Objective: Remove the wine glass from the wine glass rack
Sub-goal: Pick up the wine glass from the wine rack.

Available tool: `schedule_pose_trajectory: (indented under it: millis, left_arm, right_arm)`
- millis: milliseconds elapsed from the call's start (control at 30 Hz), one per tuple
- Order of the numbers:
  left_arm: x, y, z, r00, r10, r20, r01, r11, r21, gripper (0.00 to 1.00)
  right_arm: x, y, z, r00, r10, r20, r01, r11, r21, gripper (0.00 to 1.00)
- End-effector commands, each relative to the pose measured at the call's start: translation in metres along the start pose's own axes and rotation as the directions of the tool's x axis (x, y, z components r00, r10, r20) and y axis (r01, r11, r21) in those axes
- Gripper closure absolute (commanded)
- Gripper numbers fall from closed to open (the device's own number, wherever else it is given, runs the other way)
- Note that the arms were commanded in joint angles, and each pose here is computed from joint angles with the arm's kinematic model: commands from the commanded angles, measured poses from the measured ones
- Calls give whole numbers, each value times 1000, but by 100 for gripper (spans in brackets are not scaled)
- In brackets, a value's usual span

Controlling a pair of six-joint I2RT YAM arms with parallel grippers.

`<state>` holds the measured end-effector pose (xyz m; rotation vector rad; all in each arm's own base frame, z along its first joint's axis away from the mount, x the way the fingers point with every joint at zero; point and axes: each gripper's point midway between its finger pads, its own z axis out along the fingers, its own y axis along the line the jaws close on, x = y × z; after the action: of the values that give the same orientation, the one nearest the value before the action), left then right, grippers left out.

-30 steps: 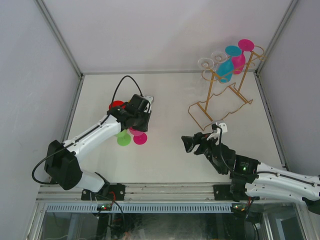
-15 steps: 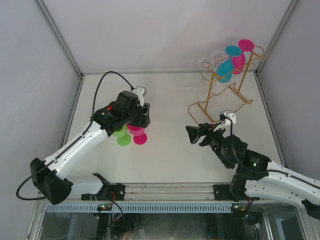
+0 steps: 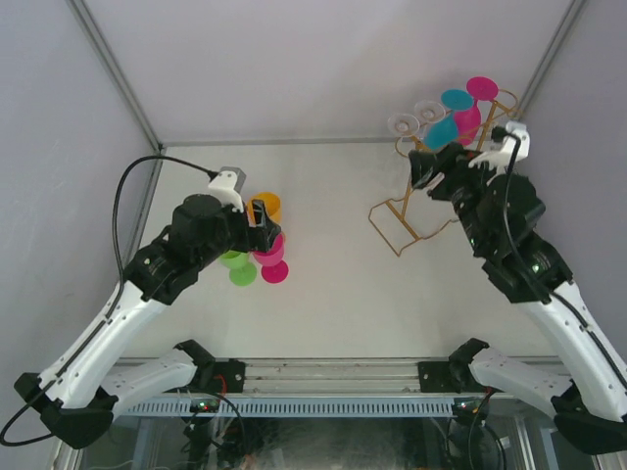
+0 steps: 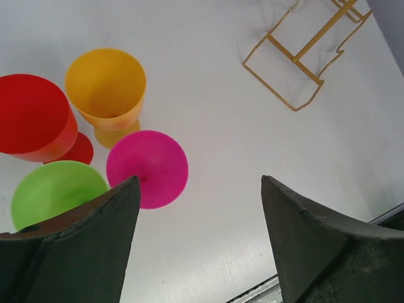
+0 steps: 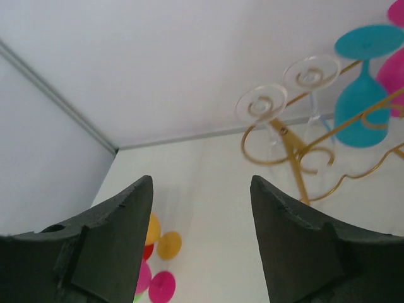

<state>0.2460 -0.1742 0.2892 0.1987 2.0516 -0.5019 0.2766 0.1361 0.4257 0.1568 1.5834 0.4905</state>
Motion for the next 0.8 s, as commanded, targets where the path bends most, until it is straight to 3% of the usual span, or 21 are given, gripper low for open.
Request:
schedule_pose_trajectory:
  millis: [0,300,500,633,767]
  left_arm:
    - [-4,4,-11,998,-45,52,45,999,-3,18]
    - [-4,15,-39,991,-72,114,75,997,-17,0]
    - [-3,35,-55,985,-89,151,103,991,-90,0]
    - [-4,45,-63,970,-108,216,132,986,-98,0]
    - [-1,48,-66,970,-126,207,149,984,-99,0]
  right_arm:
    - [-8,0,25,996,38,-81,-40,999,-31,37]
    - [-32,-30,66,991,126,-36,-126,992,-6,36]
    - [-37,-45,87,992,127,-9,-126,992,24,36]
    - [-33,-53,105,989,127,-70,-124,991,46,38]
    - [-29,-57,117,979,164,-122,-158,986,55,42]
